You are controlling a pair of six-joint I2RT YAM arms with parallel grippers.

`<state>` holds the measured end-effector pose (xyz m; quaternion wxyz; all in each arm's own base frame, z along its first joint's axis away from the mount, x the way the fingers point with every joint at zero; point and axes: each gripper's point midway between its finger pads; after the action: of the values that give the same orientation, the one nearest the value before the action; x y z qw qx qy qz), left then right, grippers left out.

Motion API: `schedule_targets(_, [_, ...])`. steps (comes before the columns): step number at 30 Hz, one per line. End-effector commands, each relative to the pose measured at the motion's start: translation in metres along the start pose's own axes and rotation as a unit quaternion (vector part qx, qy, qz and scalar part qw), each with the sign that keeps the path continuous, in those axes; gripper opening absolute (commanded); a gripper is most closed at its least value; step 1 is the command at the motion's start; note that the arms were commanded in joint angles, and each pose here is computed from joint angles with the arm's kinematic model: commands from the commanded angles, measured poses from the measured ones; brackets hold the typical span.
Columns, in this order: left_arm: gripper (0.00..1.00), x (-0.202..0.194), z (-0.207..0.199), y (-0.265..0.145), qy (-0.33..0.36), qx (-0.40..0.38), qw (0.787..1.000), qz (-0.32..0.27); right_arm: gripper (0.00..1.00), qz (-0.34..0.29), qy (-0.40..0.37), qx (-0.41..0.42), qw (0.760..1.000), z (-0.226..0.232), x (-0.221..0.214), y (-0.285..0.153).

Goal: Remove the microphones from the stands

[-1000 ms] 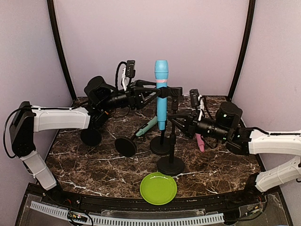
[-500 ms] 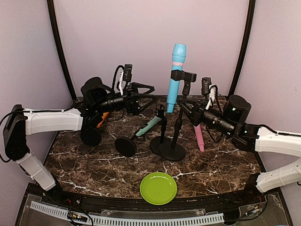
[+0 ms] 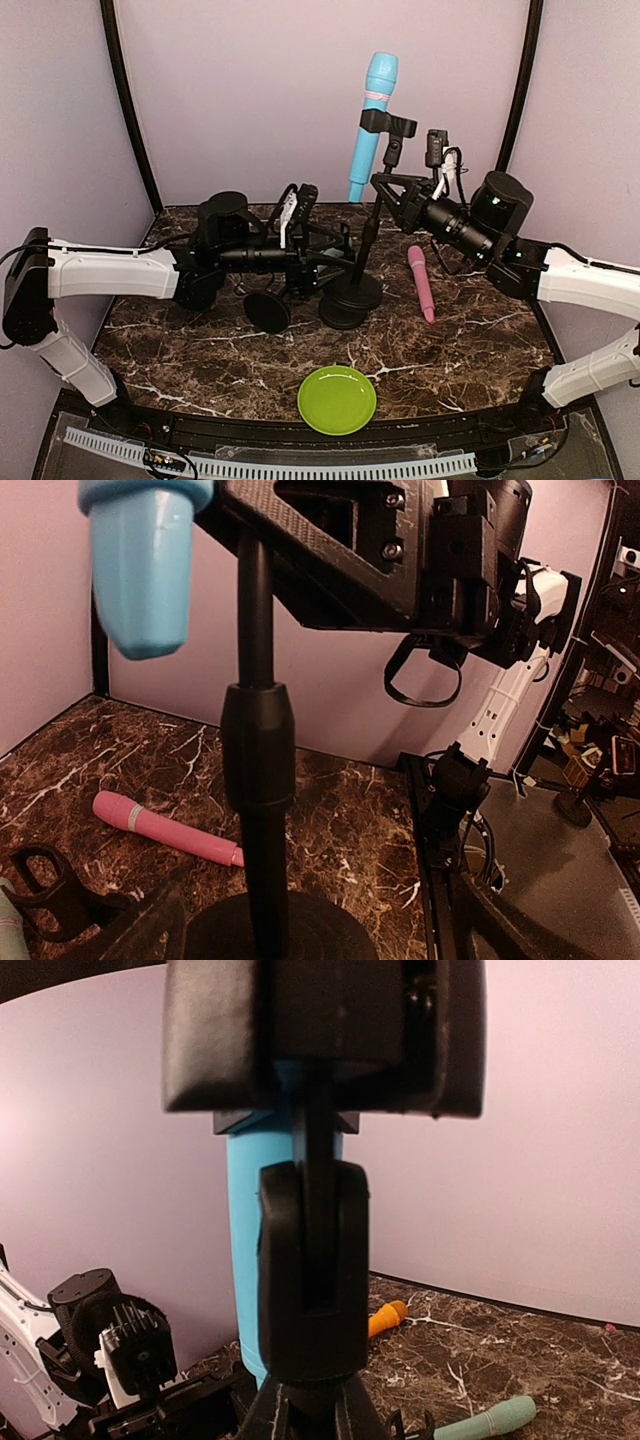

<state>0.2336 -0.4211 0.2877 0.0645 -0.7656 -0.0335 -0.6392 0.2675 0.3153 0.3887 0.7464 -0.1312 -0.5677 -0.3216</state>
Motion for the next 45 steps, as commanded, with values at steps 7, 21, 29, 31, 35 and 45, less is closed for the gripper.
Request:
schedule_targets(7, [0.95, 0.008, 0.012, 0.019, 0.034, 0.048, 0.998, 0.023, 0.0, -0.094, -0.008, 0.044, 0.995, 0.025, 0.064, 0.003])
schedule_targets(21, [0.7, -0.015, 0.012, 0.047, 0.039, 0.054, 0.996, 0.064, 0.0, -0.114, -0.004, 0.052, 0.992, 0.028, 0.071, -0.003])
schedule_targets(29, [0.44, -0.014, 0.017, 0.052, 0.038, 0.063, 0.995, 0.062, 0.0, -0.115, 0.003, 0.051, 0.992, 0.026, 0.067, -0.003])
schedule_targets(31, [0.37, -0.015, 0.017, 0.052, 0.037, 0.062, 0.995, 0.063, 0.0, -0.116, 0.004, 0.048, 0.992, 0.025, 0.066, -0.003])
schedule_targets(35, [0.19, -0.015, 0.017, 0.053, 0.035, 0.061, 0.996, 0.062, 0.0, -0.118, 0.004, 0.043, 0.992, 0.022, 0.066, -0.005])
schedule_targets(45, [0.0, -0.015, 0.018, 0.05, 0.03, 0.066, 0.996, 0.059, 0.0, -0.114, 0.008, 0.018, 0.993, 0.012, 0.06, -0.004])
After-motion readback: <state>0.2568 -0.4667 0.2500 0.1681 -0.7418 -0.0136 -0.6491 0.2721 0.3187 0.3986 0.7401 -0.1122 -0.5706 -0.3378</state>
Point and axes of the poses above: each gripper's point midway between its finger pads, its own y axis out along the fingers, its own z axis along the line the jaws close on, x = y × z, and after that the axes turned 2 degrees about y, right-handed
